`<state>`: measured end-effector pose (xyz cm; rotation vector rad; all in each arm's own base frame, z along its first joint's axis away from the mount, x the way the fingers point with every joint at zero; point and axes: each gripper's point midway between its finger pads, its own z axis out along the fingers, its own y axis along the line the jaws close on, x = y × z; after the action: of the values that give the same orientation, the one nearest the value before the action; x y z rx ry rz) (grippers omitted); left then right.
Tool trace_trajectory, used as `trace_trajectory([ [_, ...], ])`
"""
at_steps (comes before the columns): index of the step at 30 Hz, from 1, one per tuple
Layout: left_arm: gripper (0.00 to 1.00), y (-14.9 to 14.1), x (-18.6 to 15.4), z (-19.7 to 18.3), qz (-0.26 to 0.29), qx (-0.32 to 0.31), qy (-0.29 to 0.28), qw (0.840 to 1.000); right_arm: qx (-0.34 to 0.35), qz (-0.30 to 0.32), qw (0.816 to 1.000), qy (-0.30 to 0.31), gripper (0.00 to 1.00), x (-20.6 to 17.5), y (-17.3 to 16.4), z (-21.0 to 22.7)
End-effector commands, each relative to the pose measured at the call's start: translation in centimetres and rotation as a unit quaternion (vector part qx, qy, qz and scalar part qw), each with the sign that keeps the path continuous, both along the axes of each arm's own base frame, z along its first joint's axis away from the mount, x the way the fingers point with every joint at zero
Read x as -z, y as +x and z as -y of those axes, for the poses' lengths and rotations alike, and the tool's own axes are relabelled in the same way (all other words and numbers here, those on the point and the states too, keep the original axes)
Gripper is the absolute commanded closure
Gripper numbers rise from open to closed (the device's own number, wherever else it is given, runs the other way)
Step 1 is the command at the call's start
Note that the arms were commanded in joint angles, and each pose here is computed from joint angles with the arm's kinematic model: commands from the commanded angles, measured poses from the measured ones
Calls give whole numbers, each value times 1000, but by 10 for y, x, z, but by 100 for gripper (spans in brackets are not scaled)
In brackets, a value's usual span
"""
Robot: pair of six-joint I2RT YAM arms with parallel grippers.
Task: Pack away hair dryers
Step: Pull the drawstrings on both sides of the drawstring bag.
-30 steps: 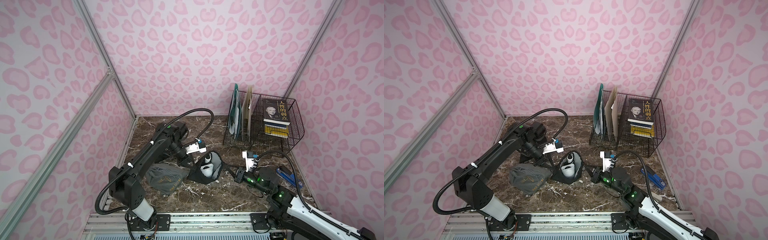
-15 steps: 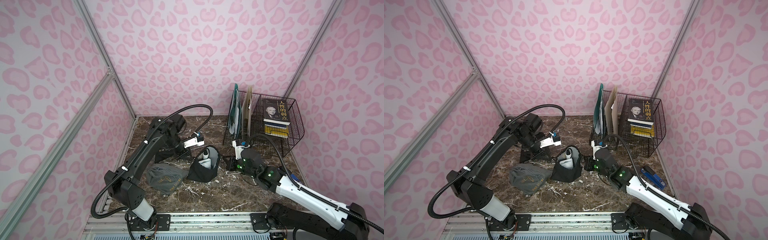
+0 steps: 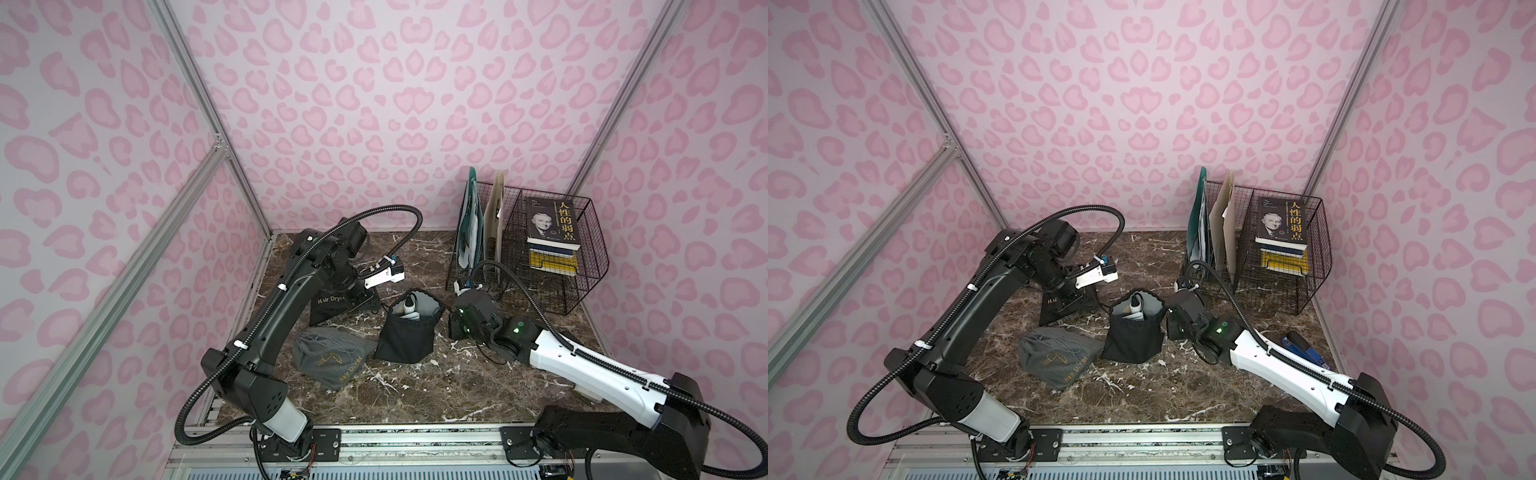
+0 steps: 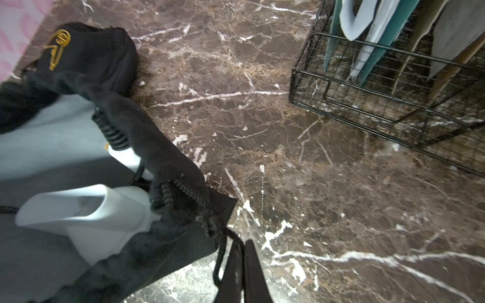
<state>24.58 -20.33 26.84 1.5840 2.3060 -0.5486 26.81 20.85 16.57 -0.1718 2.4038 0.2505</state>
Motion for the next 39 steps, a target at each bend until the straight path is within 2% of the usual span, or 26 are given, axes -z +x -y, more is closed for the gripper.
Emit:
trace_trajectory([
  [1, 98, 9, -6, -3, 17, -12, 6, 1000, 23, 0, 997, -68, 100, 4, 1, 22],
  [9, 98, 25, -39, -4, 49, -35, -11, 998, 89, 19, 989, -121, 100, -7, 10, 48],
  [17, 98, 23, -66, 1, 62, -44, -46, 996, 158, 65, 978, -116, 100, -26, 15, 73],
  [24, 98, 22, -81, -12, 90, -53, -77, 992, 219, 100, 961, -139, 100, -47, 19, 101],
  [29, 98, 20, -85, -22, 102, -60, -78, 990, 252, 114, 951, -135, 100, -59, 21, 124],
  [39, 98, 18, -71, -47, 96, -72, -70, 990, 304, 129, 933, -144, 100, -75, 22, 170],
])
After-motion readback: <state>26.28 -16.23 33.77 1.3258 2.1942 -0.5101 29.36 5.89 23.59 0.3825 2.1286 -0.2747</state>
